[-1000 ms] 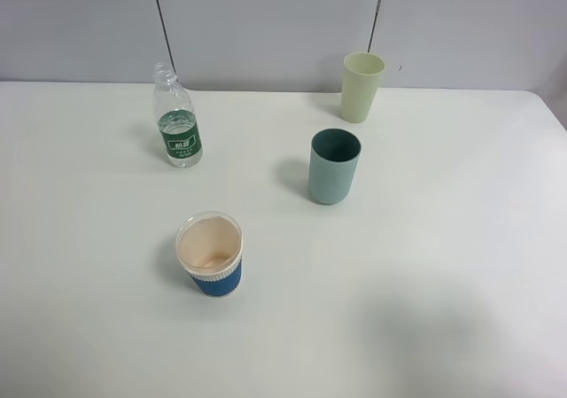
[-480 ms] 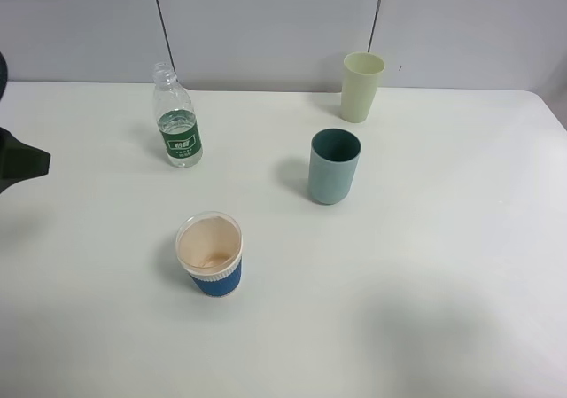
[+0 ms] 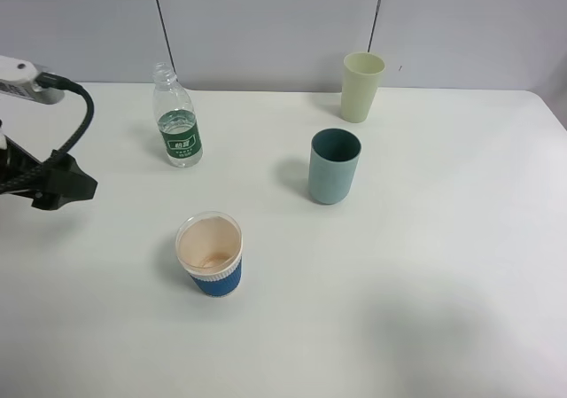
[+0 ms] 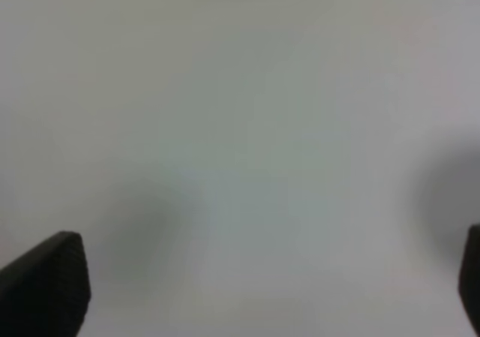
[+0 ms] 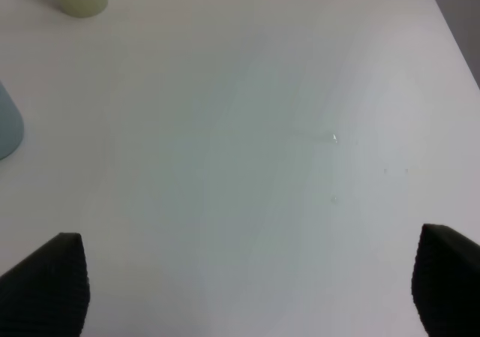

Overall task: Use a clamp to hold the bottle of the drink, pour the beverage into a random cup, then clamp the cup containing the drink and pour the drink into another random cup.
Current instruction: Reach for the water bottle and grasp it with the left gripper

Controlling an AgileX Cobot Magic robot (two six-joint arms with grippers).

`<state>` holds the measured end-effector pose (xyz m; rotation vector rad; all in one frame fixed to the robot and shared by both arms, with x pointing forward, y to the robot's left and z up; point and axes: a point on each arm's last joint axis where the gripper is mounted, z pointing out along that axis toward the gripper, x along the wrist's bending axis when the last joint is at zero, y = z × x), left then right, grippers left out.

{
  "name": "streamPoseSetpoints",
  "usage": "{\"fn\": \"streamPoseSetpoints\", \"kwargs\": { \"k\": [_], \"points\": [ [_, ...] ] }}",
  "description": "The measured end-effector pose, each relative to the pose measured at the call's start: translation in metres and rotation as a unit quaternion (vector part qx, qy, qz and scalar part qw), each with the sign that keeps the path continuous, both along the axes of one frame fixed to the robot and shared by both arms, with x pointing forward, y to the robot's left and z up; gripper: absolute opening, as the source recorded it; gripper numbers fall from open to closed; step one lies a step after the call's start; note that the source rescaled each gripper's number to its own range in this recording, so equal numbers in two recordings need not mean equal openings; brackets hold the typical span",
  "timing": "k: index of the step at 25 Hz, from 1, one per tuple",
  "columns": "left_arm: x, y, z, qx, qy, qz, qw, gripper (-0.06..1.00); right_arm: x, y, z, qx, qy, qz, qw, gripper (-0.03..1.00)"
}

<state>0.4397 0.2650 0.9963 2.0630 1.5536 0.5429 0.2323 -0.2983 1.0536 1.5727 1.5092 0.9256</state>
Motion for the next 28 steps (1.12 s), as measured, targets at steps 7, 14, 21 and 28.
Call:
{"fn": "streamPoseSetpoints", "kwargs": {
  "k": [7,14,21,28],
  "points": [
    [0.018,-0.015,-0.03,0.002,0.034,-0.017,0.999,1.0,0.0,0.0,0.0,0.0,0.0,0.0,1.0,0.58],
    [0.032,-0.03,-0.036,-0.018,-0.016,-0.015,1.0,1.0,0.0,0.0,0.0,-0.002,0.0,-0.002,1.0,0.58],
    [0.044,-0.034,-0.033,-0.008,-0.085,-0.031,0.996,1.0,0.0,0.0,0.0,0.0,0.0,0.0,1.0,0.58],
    [0.059,-0.037,-0.056,0.001,-0.098,-0.032,0.995,1.0,0.0,0.0,0.0,-0.002,0.0,-0.002,1.0,0.58]
  ]
}}
